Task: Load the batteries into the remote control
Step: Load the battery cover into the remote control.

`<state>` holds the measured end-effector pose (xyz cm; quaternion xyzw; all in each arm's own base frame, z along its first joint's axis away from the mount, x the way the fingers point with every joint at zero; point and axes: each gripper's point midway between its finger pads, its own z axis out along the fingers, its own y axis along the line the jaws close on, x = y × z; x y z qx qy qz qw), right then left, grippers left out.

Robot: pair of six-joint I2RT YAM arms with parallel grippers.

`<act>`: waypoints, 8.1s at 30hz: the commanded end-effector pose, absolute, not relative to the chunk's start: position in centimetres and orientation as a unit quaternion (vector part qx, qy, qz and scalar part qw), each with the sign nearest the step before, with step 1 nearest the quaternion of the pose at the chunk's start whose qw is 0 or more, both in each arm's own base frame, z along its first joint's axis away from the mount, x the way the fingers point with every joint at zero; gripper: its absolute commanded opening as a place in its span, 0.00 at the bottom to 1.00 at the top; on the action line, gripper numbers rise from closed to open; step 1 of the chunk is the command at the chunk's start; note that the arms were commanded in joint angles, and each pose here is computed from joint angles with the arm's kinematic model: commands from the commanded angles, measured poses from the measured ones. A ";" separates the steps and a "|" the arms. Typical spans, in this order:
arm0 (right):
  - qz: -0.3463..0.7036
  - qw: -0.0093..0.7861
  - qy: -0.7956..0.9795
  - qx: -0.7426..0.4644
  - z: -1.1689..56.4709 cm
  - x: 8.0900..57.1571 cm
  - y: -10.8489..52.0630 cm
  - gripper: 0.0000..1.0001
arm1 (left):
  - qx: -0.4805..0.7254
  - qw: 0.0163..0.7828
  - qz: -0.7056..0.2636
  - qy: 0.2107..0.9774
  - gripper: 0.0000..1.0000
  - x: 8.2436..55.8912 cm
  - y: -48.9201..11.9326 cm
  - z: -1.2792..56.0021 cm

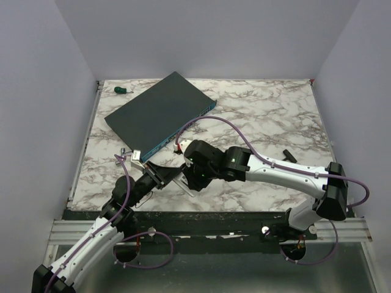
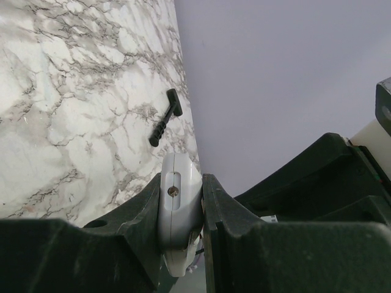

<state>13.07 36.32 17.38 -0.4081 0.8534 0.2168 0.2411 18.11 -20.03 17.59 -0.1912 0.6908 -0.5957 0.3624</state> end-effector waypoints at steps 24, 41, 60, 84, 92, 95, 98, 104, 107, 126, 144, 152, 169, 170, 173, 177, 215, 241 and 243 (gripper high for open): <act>0.221 0.207 0.855 -0.421 16.8 11.8 36.7 0.16 | -0.205 0.382 -0.595 0.677 0.00 18.6 -19.4 18.2; 0.207 0.216 0.856 -0.421 16.8 12.7 37.3 0.17 | -0.202 0.380 -0.595 0.679 0.00 18.5 -19.4 18.3; 0.163 0.230 0.866 -0.413 16.2 14.1 36.7 0.17 | -0.204 0.380 -0.594 0.679 0.00 18.5 -19.3 18.3; 0.162 0.230 0.863 -0.419 15.7 14.3 37.1 0.40 | -0.209 0.370 -0.607 0.672 0.00 18.2 -19.4 18.4; 0.158 0.232 0.860 -0.425 15.7 14.4 37.1 0.41 | -0.210 0.365 -0.610 0.671 0.00 18.2 -19.5 18.3; 0.154 0.233 0.860 -0.428 15.8 14.5 37.1 0.42 | -0.210 0.364 -0.611 0.671 0.00 18.2 -19.5 18.3; 0.157 0.234 0.859 -0.427 15.9 14.5 37.2 0.44 | -0.211 0.364 -0.611 0.671 0.00 18.2 -19.5 18.3; 0.155 0.237 0.859 -0.427 16.0 14.6 37.0 0.46 | -0.210 0.362 -0.611 0.672 0.00 18.2 -19.6 18.3; 0.153 0.239 0.859 -0.426 16.1 14.6 36.9 0.47 | -0.208 0.362 -0.612 0.672 0.00 18.2 -19.6 18.3; 0.173 0.250 0.850 -0.430 17.1 14.5 37.4 0.62 | -0.209 0.361 -0.611 0.673 0.00 18.2 -19.6 18.2; 0.280 0.353 0.844 -0.290 22.3 15.5 38.0 0.81 | -0.216 0.355 -0.619 0.666 0.00 18.1 -19.6 18.5; 0.436 0.387 0.809 -0.079 24.0 14.5 34.6 0.96 | -0.229 0.363 -0.641 0.636 0.00 18.3 -19.2 20.2; 0.598 0.379 0.701 0.087 24.4 14.5 32.6 1.00 | -0.252 0.369 -0.661 0.603 0.00 18.3 -18.3 21.9; 0.601 0.377 0.700 0.086 24.3 14.5 32.8 1.00 | -0.254 0.368 -0.661 0.603 0.00 18.4 -18.3 21.9; 0.605 0.366 0.702 0.082 23.9 14.2 33.4 1.00 | -0.255 0.368 -0.661 0.602 0.00 18.4 -18.3 21.9; 0.603 0.353 0.710 0.084 23.1 14.1 33.8 1.00 | -0.253 0.368 -0.662 0.602 0.00 18.4 -18.4 22.0; 0.631 0.309 0.708 0.068 21.4 13.0 35.8 0.62 | -0.253 0.365 -0.664 0.602 0.00 18.2 -18.4 21.8; 0.621 0.307 0.719 0.057 20.7 12.9 36.2 0.33 | -0.250 0.365 -0.663 0.603 0.00 18.1 -18.4 21.7; 0.620 0.308 0.720 0.057 20.7 12.9 36.2 0.32 | -0.248 0.366 -0.663 0.604 0.00 18.1 -18.4 21.8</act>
